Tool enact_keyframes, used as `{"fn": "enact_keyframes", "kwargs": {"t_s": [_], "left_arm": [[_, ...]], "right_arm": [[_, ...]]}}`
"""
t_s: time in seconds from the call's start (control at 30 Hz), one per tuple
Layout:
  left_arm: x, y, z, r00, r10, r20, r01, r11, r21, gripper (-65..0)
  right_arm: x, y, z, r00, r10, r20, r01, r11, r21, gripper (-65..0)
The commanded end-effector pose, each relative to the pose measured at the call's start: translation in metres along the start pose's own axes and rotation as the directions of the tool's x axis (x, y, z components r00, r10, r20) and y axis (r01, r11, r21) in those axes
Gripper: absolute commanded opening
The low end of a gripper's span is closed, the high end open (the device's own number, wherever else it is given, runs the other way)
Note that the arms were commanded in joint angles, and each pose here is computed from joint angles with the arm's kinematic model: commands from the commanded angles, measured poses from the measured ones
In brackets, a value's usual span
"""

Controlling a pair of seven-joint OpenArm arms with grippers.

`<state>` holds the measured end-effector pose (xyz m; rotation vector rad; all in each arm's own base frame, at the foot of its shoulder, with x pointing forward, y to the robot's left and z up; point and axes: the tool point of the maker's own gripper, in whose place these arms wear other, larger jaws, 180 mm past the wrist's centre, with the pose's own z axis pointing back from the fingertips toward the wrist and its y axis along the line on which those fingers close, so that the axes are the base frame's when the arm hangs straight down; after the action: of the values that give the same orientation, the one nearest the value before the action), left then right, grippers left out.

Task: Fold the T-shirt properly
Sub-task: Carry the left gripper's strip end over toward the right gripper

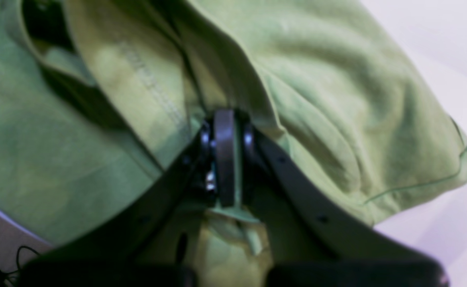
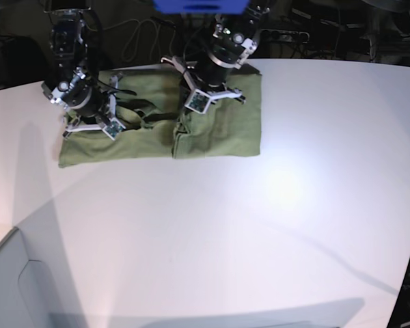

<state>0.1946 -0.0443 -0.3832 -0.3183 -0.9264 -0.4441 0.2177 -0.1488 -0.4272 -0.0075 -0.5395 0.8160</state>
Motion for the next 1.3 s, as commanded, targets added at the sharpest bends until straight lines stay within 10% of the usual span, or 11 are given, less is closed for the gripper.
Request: {"fn": "enact_keyframes", "kwargs": {"t_s": [0.0,0.9,1.17,1.27], "left_arm": [[0.016,-0.007,0.0,0.999,0.007,0.053,-0.006,1.0,-0.018,-65.0],[0.014,-0.063,-0.027,0.998,-0.061,0.024,0.064,0.983,-0.171,-65.0],[0.018,-0.062,-0.024,0.997,-0.072,-0.022,0.068,0.983,-0.169,-24.7],[0.031,-0.061,-0.02,0.998,-0.067,0.013,0.068,0.984,-0.165,-20.8]], "right_arm": [[-0.01,0.0,0.001,0.999,0.014,-0.049,-0.014,1.0,-0.003,-65.0],[-0.011,-0.001,0.001,0.998,0.016,-0.055,-0.017,1.0,-0.004,-64.9],[-0.006,-0.005,0.005,0.999,0.023,-0.041,-0.024,0.999,-0.021,-64.8],[0.004,-0.008,0.014,0.999,0.041,-0.015,-0.041,0.998,-0.048,-64.8]]}}
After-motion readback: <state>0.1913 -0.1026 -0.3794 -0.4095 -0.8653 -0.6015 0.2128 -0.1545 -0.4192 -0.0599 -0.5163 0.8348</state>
